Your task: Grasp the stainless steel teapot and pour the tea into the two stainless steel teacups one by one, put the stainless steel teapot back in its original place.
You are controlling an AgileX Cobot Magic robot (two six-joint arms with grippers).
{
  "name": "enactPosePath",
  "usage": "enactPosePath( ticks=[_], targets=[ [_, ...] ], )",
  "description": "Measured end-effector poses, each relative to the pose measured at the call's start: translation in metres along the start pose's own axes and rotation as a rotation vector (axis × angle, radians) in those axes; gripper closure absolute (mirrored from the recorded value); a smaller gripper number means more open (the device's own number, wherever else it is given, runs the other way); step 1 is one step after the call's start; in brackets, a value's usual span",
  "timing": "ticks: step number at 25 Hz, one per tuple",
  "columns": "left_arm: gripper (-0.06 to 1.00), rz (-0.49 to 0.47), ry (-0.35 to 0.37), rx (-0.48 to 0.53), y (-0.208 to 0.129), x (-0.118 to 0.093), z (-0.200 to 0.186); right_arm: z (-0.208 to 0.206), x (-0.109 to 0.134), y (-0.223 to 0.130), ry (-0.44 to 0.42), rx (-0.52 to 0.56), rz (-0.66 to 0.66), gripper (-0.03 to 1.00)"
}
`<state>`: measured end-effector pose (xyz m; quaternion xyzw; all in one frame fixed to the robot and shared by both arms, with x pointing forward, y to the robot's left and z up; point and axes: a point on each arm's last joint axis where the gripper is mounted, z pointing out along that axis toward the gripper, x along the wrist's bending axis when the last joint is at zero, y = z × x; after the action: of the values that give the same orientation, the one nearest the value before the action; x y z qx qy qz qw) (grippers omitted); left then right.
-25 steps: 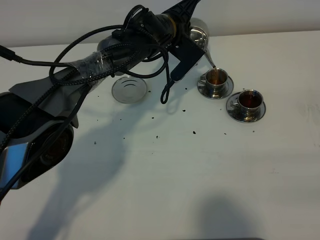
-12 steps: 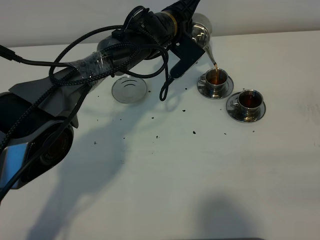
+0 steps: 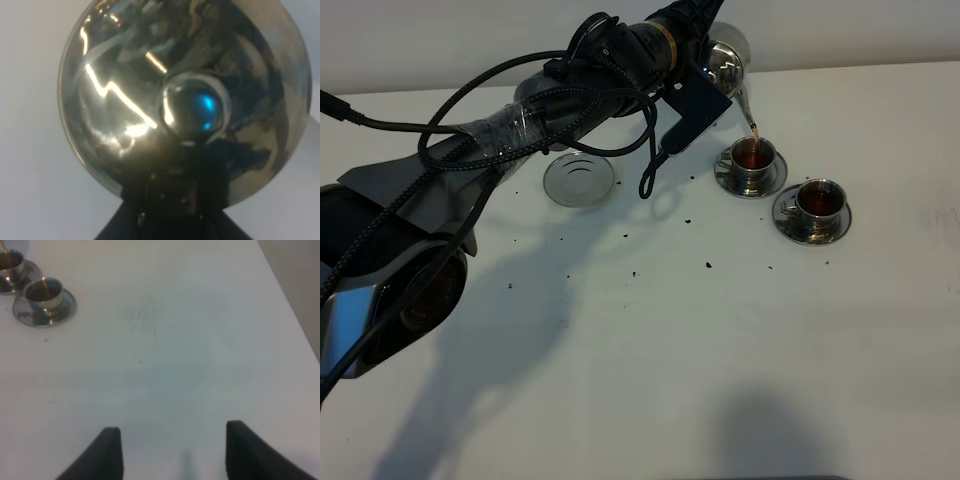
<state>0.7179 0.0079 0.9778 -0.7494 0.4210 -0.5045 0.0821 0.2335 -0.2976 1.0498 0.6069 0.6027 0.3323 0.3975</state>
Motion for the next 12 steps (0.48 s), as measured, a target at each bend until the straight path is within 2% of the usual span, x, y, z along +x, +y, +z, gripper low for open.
enactPosePath(
  ticks=[12],
  targets=[
    [0.70, 0.005, 0.001, 0.001, -0.0001, 0.0001, 0.0000, 0.0000, 0.0000, 0.0000, 0.000, 0.000, 0.000, 0.52]
  ],
)
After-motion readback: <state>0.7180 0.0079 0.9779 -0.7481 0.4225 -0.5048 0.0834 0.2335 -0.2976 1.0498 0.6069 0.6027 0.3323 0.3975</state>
